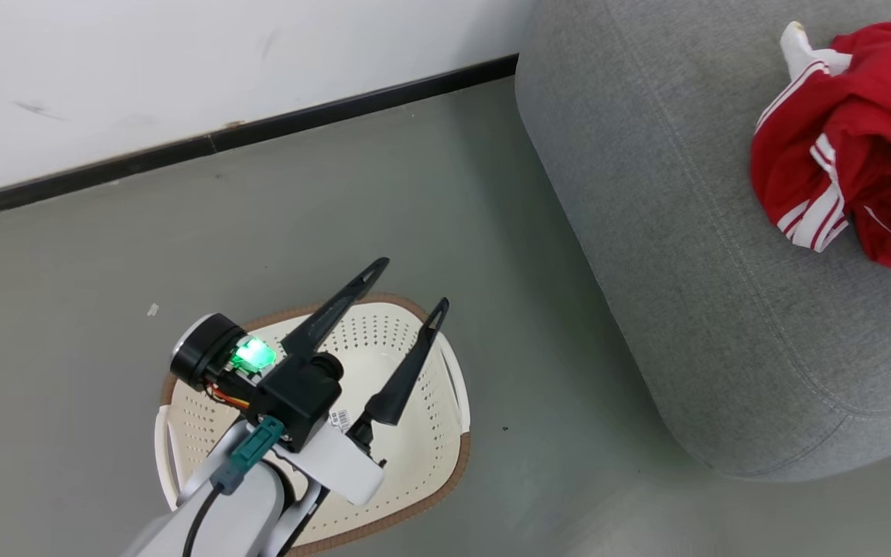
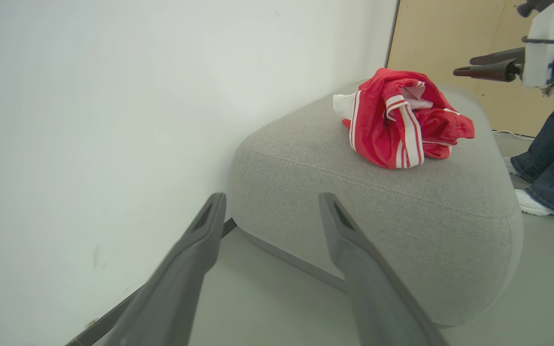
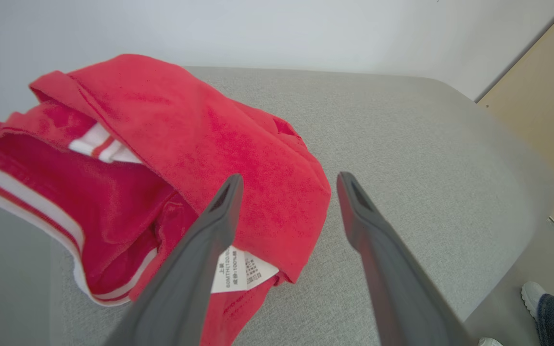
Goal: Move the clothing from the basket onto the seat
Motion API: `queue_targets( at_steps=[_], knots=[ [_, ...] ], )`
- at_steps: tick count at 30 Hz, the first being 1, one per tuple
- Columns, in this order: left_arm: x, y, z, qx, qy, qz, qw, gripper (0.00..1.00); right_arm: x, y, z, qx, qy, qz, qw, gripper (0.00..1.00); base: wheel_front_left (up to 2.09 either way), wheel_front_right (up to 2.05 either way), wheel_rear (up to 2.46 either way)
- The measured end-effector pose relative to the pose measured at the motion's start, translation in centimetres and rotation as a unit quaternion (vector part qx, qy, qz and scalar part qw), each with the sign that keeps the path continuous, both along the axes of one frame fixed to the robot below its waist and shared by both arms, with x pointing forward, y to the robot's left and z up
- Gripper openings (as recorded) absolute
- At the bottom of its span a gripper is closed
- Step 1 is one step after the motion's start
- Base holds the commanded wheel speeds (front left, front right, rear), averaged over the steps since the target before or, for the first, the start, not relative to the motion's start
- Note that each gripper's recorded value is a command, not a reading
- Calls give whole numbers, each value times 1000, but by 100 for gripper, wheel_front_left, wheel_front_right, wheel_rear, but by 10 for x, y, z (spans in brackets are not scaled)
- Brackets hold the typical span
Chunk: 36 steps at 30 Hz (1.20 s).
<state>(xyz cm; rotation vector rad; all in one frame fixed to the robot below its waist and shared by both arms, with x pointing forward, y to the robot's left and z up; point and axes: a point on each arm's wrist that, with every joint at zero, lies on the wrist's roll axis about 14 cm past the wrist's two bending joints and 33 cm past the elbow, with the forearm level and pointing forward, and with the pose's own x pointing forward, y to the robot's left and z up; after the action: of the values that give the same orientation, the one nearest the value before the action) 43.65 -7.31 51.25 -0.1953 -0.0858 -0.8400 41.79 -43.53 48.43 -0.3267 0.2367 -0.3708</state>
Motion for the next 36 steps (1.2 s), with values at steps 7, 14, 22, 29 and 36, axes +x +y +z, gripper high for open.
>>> queue_targets(
  at_steps=[7,14,22,29,36],
  knots=[
    [6,7,15,-13,-17,26,999,100,2,4,40,-23,-49,22,998,100,0,0,0],
    [14,23,24,-19,-20,68,997,100,15,35,62,-27,-83,70,994,100,0,0,0],
    [17,71,18,-7,-4,158,987,100,39,102,80,-8,-125,155,980,100,0,0,0],
    [14,119,11,4,11,239,971,100,53,158,95,13,-158,217,963,100,0,0,0],
    [3,164,8,8,23,309,951,100,59,205,108,52,-191,259,945,100,0,0,0]
  ],
)
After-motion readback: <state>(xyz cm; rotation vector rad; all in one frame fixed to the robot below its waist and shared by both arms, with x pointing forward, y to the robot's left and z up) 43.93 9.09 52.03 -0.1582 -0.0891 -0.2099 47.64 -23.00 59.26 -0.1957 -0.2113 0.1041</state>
